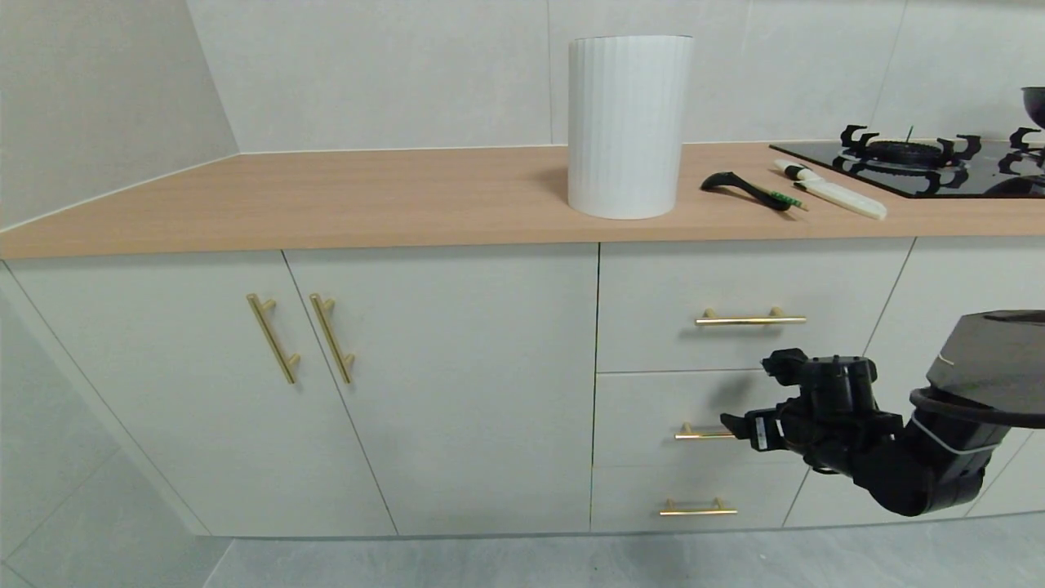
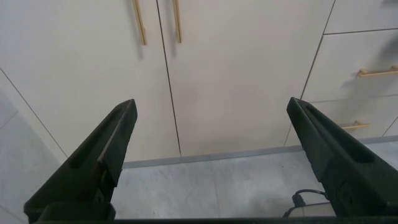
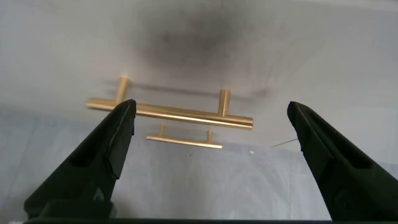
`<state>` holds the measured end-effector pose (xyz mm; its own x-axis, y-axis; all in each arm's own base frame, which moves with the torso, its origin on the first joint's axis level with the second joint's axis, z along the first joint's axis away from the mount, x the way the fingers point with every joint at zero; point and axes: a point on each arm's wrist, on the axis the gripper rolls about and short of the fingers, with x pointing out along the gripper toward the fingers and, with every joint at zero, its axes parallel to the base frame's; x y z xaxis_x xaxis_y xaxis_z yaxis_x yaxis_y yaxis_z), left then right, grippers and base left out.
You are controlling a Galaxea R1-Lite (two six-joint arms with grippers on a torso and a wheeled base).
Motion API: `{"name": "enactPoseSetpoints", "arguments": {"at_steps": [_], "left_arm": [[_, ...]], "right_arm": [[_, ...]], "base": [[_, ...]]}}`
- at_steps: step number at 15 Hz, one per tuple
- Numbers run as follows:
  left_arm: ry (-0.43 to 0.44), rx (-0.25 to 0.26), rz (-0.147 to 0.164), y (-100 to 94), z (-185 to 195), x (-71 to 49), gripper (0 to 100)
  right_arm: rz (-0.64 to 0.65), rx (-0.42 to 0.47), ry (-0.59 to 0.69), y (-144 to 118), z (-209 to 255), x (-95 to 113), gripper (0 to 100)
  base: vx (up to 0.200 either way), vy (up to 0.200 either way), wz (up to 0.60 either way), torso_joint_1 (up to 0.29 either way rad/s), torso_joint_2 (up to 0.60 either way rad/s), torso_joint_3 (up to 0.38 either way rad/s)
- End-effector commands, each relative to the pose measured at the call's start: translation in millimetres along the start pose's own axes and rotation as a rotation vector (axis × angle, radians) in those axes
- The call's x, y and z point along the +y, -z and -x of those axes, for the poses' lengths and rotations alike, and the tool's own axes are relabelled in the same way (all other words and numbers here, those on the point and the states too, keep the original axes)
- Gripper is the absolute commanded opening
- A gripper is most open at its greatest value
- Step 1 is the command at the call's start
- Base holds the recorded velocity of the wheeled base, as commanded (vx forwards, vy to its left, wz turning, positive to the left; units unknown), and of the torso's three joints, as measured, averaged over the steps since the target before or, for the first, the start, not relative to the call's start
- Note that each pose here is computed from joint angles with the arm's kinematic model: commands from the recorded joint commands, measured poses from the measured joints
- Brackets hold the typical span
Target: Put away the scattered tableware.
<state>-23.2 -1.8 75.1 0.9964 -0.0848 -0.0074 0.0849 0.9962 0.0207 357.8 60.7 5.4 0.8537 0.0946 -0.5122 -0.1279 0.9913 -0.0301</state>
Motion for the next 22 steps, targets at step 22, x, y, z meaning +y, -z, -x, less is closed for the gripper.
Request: {"name": "enactPoseSetpoints", "arguments": {"at_steps": [22], "left_arm": [[0.000, 0.002, 0.000, 0.0, 0, 0.0, 100]], "right_arm": [[-0.033, 0.007, 0.106, 51, -45, 3, 100]], "base": [[0.000, 0.000, 0.00, 0.000, 0.00, 0.000]]}}
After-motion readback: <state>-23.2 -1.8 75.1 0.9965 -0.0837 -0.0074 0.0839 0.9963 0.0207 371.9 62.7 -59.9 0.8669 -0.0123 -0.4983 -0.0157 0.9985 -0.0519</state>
